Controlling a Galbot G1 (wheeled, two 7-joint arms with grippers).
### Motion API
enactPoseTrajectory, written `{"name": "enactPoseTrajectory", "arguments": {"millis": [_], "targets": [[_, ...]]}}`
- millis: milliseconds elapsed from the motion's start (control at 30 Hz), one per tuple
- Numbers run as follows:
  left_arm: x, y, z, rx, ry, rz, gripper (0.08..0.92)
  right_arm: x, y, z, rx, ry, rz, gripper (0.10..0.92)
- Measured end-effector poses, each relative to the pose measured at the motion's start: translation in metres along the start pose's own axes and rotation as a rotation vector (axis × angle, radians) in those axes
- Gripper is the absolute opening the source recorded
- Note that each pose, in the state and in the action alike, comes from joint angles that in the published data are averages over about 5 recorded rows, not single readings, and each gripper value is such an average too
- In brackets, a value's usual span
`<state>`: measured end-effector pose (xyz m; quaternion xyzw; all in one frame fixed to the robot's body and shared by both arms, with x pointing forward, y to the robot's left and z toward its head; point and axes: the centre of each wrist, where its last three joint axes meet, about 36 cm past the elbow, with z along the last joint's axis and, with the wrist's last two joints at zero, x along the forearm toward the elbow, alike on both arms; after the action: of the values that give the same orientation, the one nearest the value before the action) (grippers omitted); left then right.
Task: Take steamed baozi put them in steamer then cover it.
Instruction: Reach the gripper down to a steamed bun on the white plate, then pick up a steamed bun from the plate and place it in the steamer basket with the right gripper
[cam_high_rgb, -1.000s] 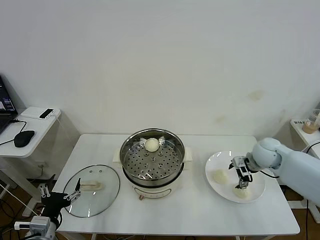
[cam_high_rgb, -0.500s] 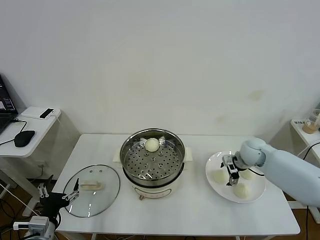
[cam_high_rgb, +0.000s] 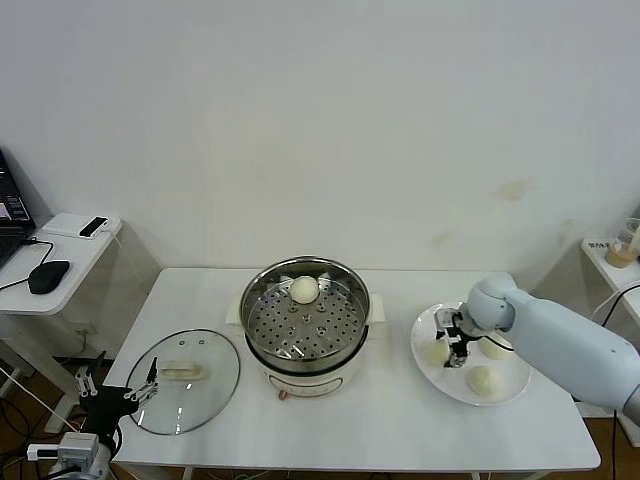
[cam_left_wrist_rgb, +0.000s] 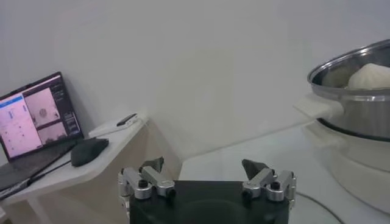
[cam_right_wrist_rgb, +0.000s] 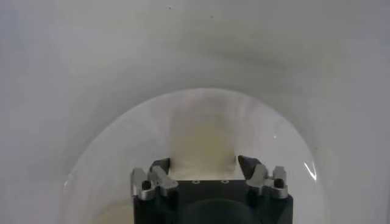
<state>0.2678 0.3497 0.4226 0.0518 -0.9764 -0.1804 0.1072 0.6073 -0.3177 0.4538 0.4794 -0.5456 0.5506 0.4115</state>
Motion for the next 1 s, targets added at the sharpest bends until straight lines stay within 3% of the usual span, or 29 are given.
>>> {"name": "enactPoseTrajectory", "arguments": {"millis": [300, 600, 1000], "targets": [[0.000, 0.000, -0.002, 0.000, -0.005, 0.001, 0.823, 0.023, -0.005, 0.004, -0.009, 0.004, 0.000, 0.546], [0.000, -0.001, -0.005, -0.003, -0.013, 0.008, 0.823, 0.093, -0.026, 0.004, -0.010, -0.027, 0.079, 0.566], [-0.001, -0.002, -0.008, -0.003, -0.024, 0.019, 0.823, 0.194, -0.062, -0.077, 0.056, -0.155, 0.198, 0.568]]}}
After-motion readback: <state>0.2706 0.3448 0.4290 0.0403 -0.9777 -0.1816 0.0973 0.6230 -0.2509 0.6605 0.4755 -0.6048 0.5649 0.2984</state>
